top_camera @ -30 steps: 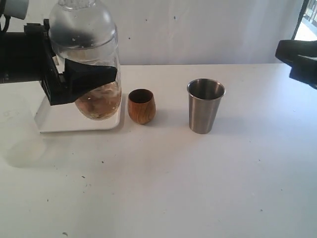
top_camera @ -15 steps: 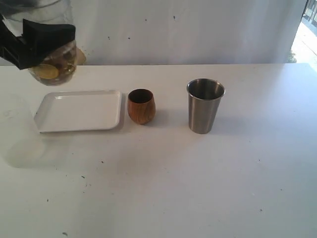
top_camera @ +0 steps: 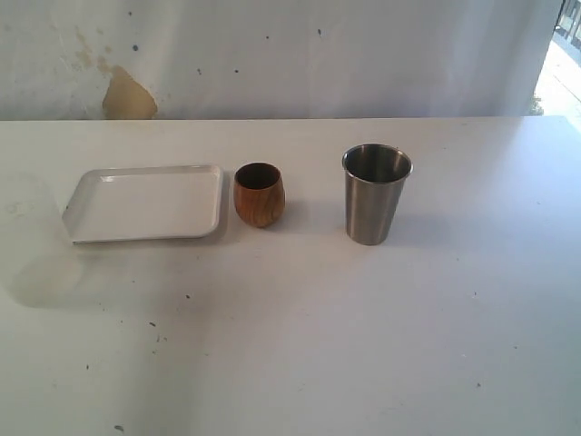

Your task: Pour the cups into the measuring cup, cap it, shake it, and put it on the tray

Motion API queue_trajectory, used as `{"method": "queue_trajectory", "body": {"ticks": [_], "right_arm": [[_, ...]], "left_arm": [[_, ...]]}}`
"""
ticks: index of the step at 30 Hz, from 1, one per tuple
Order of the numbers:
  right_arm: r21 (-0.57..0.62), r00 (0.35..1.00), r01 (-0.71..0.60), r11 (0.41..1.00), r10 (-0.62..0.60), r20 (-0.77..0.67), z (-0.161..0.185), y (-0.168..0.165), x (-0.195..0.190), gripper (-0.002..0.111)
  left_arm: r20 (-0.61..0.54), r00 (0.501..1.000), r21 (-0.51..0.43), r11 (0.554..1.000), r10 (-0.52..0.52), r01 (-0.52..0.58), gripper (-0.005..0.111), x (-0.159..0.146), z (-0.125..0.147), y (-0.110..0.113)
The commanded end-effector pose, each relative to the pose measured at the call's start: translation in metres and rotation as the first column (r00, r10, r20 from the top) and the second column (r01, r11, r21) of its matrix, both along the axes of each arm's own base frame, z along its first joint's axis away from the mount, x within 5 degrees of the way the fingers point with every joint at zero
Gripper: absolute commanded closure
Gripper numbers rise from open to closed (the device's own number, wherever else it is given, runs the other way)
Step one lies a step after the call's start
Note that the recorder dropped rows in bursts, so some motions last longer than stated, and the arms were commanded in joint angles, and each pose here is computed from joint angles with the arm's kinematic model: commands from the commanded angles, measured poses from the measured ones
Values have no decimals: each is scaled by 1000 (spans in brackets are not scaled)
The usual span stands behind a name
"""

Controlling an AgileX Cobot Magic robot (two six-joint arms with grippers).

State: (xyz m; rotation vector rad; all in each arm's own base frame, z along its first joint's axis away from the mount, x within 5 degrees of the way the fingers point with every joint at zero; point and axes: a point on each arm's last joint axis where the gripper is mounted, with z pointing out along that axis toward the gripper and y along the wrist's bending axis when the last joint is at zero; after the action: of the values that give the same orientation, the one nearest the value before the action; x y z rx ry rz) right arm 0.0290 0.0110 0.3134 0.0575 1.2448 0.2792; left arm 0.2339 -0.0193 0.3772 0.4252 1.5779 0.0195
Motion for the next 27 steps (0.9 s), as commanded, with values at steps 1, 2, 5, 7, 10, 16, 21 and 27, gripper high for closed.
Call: {"method": "queue_trajectory", "body": {"ticks": [1, 2, 5, 7, 10, 16, 21, 27], "right_arm": [[30, 999, 44, 999, -44, -11, -16, -5, 2, 108], [22, 999, 36, 999, -35, -29, -21, -4, 5, 108], [22, 997, 33, 999, -31, -64, -31, -3, 9, 108], [22, 996, 33, 999, -31, -80, -37, -3, 11, 108], [23, 995, 36, 999, -34, -96, -42, -4, 13, 108], [23, 995, 36, 999, -33, -96, -42, -4, 13, 108], [23, 995, 37, 999, -35, -95, -42, -4, 13, 108], [23, 995, 37, 999, -35, -95, -42, -4, 13, 108]], "left_arm": [[17, 997, -37, 996, 77, -77, 107, -4, 6, 14], [19, 996, -38, 996, 83, -82, 107, -6, 6, 16], [9, 995, -19, 995, 96, -96, 107, -11, -3, 21], [-6, 993, 9, 993, 118, -118, 107, -14, -11, 26], [-47, 982, 24, 983, 185, -184, 107, -16, -25, 35], [-76, 942, 129, 940, 326, -315, 107, -13, -34, 55], [-109, 933, 232, 921, 344, -312, 107, -2, -45, 66], [-184, 924, 403, 883, 336, -240, 107, 14, -70, 74]]}}
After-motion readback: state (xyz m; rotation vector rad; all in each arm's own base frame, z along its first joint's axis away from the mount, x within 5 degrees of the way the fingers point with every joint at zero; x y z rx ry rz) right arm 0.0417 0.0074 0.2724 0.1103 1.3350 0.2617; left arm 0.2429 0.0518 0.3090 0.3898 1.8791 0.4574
